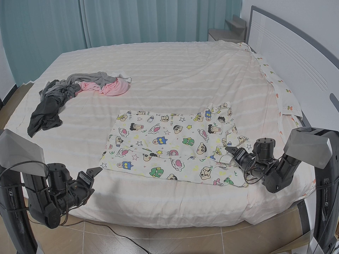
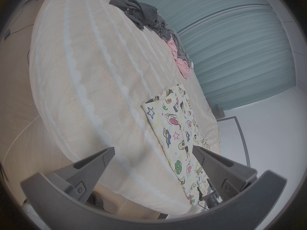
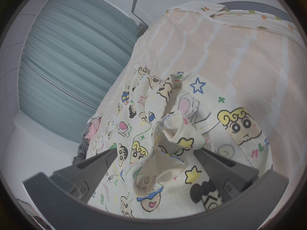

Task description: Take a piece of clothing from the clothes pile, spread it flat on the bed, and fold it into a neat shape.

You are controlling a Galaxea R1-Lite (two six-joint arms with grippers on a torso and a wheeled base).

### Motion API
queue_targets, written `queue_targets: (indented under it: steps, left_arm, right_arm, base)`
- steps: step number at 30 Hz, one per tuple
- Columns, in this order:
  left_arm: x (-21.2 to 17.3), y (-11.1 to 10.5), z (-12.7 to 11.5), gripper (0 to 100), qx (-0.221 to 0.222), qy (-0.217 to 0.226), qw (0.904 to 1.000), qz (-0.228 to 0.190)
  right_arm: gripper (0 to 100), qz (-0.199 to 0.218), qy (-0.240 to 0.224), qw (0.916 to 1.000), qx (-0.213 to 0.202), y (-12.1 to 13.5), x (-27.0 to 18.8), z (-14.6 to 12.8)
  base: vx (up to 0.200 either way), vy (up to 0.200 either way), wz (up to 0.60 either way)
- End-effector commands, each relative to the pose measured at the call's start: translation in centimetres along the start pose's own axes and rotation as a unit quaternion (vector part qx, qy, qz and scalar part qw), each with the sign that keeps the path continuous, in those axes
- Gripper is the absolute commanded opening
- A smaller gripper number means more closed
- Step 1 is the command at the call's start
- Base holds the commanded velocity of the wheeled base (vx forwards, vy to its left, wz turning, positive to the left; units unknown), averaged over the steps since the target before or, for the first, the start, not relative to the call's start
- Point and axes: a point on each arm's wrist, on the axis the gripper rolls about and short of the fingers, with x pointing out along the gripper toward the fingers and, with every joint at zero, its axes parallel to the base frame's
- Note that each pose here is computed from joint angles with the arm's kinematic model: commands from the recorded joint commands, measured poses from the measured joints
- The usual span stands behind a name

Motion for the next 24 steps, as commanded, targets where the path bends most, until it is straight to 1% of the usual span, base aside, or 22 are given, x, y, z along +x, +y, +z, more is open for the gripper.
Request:
queue_targets:
  steps: [1, 7, 12, 17, 21, 24]
  left_arm:
    - [0.1, -0.1, 0.1, 100, 0.001, -0.008, 1.0, -0.006]
    - [0.1, -0.1, 0.1, 100, 0.002, -0.011, 0.9999, -0.004]
    - [0.1, -0.1, 0.1, 100, 0.002, -0.011, 0.9999, -0.004]
    - [0.1, -0.1, 0.1, 100, 0.002, -0.011, 0.9999, -0.004]
    - [0.1, -0.1, 0.1, 100, 0.002, -0.011, 0.9999, -0.004]
    - [0.1, -0.1, 0.1, 100, 0.002, -0.012, 0.9999, -0.004]
  right_arm:
    - [0, 0.002, -0.002, 1.0, 0.0, 0.4, 0.3, 0.4]
    - [0, -0.013, 0.009, 0.9999, 0.001, -0.1, 0.2, 0.1]
    - [0, -0.016, 0.006, 0.9998, 0.002, -0.2, 0.0, 0.3]
    - [0, -0.011, 0.001, 0.9999, 0.002, 0.5, -1.5, 0.8]
    - [0, -0.002, -0.003, 1.0, 0.001, 1.6, -3.6, 1.5]
    - [0, 0.0, -0.002, 1.0, 0.001, 1.9, -4.6, 1.5]
  base:
    - [0.0, 0.0, 0.0]
    - [0.0, 0.0, 0.0]
    - [0.0, 0.0, 0.0]
    - [0.0, 0.0, 0.0]
    - [0.0, 0.0, 0.0]
    - [0.0, 0.0, 0.0]
